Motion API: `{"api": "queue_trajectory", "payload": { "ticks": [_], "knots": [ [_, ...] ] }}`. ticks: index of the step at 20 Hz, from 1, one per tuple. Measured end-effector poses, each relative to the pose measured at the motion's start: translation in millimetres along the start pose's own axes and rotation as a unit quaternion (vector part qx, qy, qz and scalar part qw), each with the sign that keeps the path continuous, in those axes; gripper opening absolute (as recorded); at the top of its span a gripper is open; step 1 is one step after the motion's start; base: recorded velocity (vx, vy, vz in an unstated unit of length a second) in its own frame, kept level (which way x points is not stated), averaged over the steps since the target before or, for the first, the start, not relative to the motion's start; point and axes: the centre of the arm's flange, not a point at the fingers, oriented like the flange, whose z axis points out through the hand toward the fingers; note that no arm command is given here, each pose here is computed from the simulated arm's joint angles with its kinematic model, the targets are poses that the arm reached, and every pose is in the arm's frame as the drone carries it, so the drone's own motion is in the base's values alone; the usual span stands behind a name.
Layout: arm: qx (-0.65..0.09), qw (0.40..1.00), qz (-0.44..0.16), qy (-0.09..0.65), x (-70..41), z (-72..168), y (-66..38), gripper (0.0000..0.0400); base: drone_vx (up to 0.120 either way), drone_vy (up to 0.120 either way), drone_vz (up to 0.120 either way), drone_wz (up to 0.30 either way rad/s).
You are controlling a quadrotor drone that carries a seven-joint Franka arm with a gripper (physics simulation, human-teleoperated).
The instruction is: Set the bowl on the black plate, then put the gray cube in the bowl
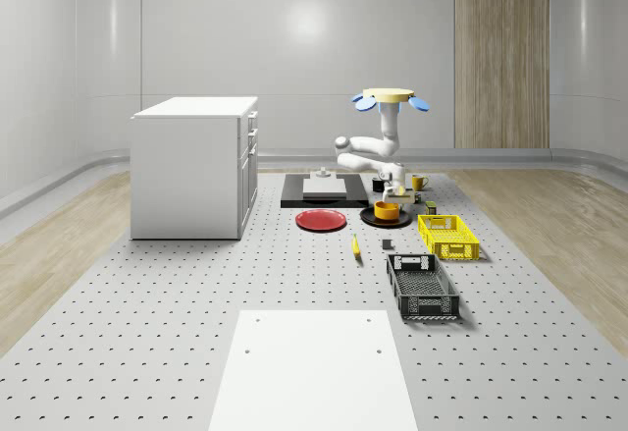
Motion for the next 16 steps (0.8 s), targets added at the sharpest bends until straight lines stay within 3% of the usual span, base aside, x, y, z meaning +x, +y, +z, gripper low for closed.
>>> {"api": "queue_trajectory", "payload": {
  "ticks": [2, 3, 5, 8, 11, 16],
  "knots": [
    [0.0, 1.0, 0.0, 0.0, -1.2, 3, -1.1, 0.01, 0.0, 0.0, 0.0, 0.0],
    [0.0, 1.0, 0.0, 0.0, -1.6, 4, -1.5, 0.0166, 0.0, 0.0, 0.0, 0.0],
    [0.0, 1.0, 0.0, 0.0, -2.2, 6, -2.0, 0.0258, 0.0, 0.0, 0.0, 0.0],
    [0.0, 1.0, 0.0, 0.0, -2.8, 4, -2.5, 0.0333, 0.0, 0.0, 0.0, 0.0],
    [0.0, 1.0, 0.0, 0.0, -3.0, -5, -2.8, 0.0368, 0.0, 0.0, 0.0, 0.0],
    [0.0, 1.0, 0.0, 0.0, -3.1, -27, -3.0, 0.0391, 0.0, 0.0, 0.0, 0.0]
  ]
}}
